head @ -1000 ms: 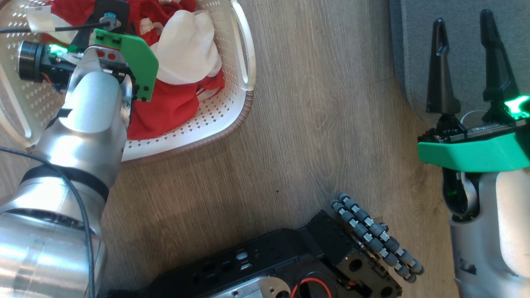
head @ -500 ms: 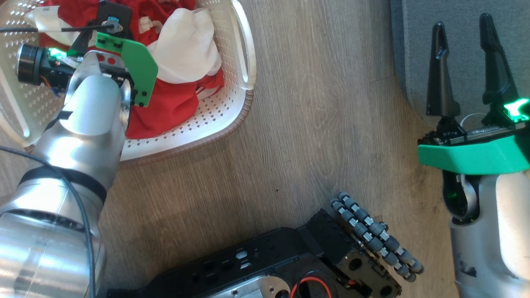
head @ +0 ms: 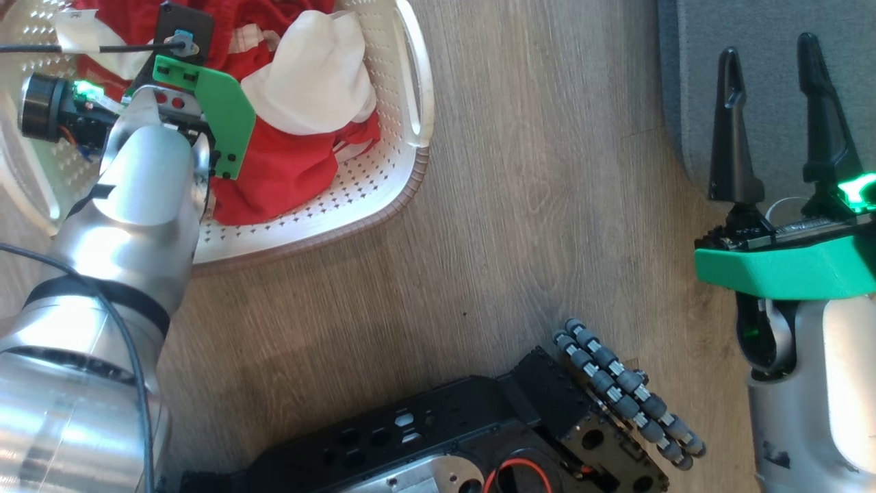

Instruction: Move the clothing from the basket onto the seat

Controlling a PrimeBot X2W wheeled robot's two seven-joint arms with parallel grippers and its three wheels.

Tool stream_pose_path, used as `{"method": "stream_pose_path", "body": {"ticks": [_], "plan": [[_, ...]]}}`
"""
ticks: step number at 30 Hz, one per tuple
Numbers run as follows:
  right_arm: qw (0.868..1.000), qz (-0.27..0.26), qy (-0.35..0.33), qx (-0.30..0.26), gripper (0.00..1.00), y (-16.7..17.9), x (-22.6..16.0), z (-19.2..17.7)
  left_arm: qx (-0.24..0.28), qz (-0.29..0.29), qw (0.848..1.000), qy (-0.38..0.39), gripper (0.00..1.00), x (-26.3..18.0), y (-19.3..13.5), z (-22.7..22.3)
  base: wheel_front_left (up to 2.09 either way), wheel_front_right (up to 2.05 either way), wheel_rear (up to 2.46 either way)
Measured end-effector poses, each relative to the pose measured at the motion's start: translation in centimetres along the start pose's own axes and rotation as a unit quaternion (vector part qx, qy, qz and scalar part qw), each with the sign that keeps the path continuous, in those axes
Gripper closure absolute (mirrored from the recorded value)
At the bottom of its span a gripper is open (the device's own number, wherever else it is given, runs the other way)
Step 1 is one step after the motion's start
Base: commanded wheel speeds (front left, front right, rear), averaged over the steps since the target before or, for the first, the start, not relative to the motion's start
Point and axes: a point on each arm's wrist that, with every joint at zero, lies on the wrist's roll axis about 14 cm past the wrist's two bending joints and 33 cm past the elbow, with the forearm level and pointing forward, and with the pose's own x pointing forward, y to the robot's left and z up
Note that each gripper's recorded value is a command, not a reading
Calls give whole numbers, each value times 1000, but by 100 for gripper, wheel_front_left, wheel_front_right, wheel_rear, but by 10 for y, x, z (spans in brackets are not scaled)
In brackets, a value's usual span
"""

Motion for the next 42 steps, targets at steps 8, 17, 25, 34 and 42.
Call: {"method": "stream_pose_path", "body": {"ticks": [8, 17, 25, 34, 42], "plan": [[1000, 1, 0, 0, 0, 1, 0, -1, -11, 6, 1000, -11, 100, -3, 6, 3, 0, 0, 0], [1000, 10, -27, 6, 0, 7, 5, 21, -86, 29, 992, -87, 100, -37, 27, 37, 0, 0, 0], [997, 29, -67, -3, 0, 20, -1, 61, -147, 48, 974, -164, 100, -104, 48, 74, 0, 0, 0], [997, 51, -65, -6, 0, 35, -35, 74, -178, 80, 950, -244, 100, -200, 66, 87, 0, 0, 0], [994, 75, -78, -6, 0, 45, -62, 90, -198, 112, 923, -310, 100, -273, 78, 93, 0, 0, 0]]}}
